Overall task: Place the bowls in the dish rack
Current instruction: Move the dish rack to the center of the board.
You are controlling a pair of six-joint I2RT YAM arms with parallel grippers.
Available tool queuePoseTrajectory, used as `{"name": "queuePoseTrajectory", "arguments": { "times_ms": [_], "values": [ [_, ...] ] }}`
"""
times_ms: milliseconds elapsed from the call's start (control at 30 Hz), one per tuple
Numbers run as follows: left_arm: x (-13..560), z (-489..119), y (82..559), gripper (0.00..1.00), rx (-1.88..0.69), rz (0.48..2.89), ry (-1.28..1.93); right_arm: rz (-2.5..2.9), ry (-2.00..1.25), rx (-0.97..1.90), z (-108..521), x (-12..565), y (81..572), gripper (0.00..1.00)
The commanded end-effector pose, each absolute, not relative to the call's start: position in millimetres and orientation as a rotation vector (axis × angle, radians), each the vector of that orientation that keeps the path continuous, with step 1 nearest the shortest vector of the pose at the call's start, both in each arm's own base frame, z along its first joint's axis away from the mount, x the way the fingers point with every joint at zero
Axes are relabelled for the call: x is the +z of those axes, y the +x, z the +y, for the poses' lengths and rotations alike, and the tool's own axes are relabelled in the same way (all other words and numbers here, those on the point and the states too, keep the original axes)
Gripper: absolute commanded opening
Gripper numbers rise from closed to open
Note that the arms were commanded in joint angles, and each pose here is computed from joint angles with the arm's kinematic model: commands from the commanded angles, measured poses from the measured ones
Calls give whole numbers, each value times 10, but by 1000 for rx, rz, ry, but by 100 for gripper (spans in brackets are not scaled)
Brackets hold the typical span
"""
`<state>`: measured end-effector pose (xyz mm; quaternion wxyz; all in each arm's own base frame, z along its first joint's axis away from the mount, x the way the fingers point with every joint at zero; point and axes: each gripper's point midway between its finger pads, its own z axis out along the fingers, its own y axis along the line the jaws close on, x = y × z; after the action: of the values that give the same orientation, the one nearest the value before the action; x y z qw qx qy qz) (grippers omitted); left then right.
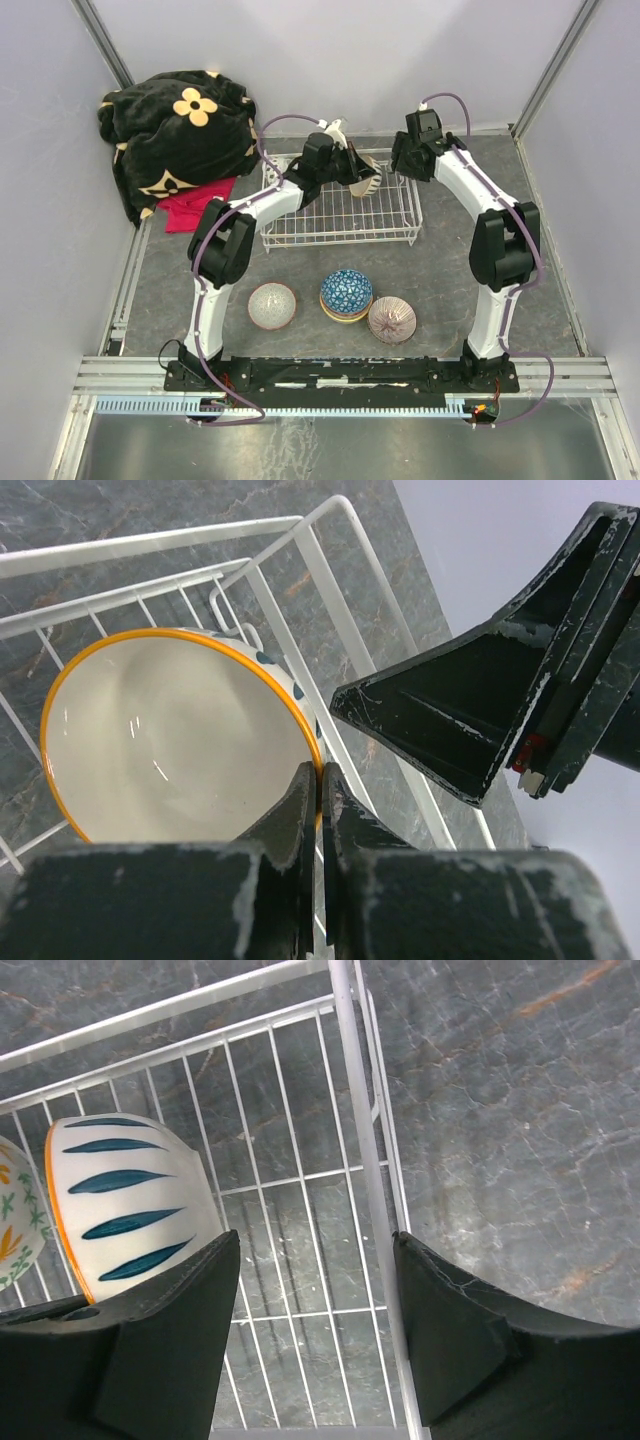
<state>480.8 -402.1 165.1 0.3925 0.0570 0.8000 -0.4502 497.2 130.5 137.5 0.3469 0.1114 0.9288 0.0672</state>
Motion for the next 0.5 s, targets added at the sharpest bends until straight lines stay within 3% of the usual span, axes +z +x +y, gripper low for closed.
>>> {"name": "queuePoseTrajectory", "arguments": {
  "times_ms": [0,167,233,300,467],
  "values": [
    [2163,-3983,4897,3,-1232,1862,132,2376,285,355,1685,1320,5122,71],
    [2169,-3910,4928,3,-1227,1860,121,2387,260,399,1788,1219,5132,69],
    [2187,-3890,4925,3,-1228,1857,118,2386,249,438,1841,1177,5115,60],
    [2226,-3862,4914,3,-1228,1848,115,2346,237,480,1890,1222,5089,58],
    [2371,-3837,4883,3,-1230,1827,124,2293,215,357,1755,1492,4957,72]
  ]
}}
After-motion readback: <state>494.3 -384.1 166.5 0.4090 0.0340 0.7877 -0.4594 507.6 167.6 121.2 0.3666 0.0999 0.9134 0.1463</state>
